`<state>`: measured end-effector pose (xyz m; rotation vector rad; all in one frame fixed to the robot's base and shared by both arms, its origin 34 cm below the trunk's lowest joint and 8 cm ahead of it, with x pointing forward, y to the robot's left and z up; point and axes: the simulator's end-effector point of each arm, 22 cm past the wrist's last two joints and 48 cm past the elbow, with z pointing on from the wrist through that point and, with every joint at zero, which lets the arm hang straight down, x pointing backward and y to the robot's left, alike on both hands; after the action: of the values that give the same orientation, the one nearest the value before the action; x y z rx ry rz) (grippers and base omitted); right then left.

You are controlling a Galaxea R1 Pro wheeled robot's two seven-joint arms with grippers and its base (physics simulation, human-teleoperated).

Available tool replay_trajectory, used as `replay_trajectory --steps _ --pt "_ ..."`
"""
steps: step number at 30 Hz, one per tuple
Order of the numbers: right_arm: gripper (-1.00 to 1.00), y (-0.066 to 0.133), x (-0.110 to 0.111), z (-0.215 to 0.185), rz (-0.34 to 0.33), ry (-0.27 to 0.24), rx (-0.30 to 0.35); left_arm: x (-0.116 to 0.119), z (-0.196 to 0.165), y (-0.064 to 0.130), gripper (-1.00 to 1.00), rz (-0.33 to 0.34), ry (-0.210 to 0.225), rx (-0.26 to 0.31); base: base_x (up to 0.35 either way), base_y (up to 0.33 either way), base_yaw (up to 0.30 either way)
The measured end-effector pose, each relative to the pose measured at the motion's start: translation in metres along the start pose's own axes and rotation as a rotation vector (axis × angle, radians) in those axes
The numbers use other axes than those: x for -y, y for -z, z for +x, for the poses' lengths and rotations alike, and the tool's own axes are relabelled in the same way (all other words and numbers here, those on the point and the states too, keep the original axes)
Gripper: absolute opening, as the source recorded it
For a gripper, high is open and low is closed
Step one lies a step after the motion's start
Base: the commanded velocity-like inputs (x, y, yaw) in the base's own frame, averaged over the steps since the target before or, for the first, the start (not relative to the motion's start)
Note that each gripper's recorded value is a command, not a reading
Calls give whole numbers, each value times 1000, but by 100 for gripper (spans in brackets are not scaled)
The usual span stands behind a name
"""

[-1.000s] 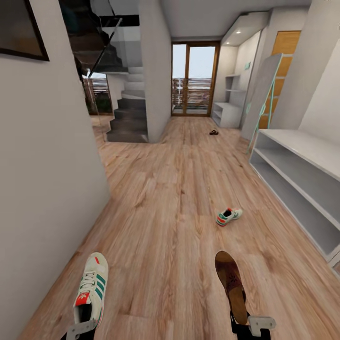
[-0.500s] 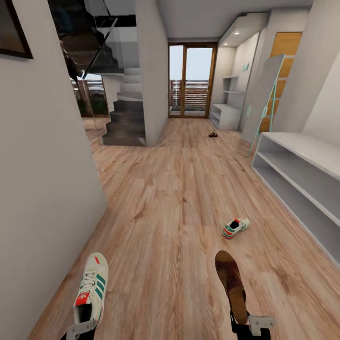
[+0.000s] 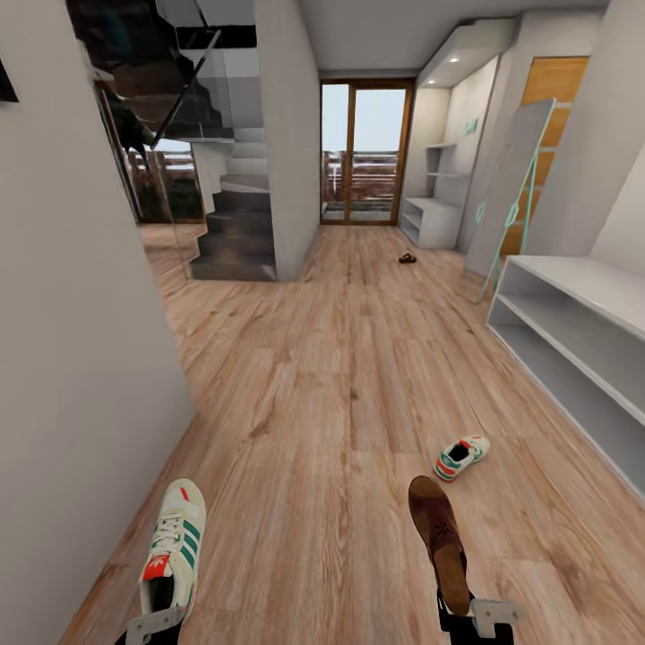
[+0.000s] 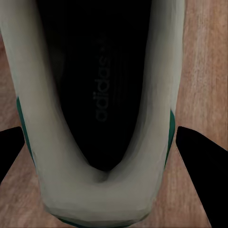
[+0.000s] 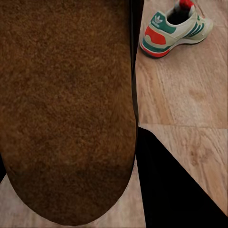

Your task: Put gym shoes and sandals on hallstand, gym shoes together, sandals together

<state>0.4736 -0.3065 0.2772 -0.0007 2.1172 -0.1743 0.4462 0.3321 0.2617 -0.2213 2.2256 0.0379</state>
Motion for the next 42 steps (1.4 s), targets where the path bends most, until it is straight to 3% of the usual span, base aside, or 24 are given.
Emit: replay_trajectory --steps 42 --pt "-100 0 0 0 0 -1 0 -1 0 0 -100 -1 -1 0 340 0 0"
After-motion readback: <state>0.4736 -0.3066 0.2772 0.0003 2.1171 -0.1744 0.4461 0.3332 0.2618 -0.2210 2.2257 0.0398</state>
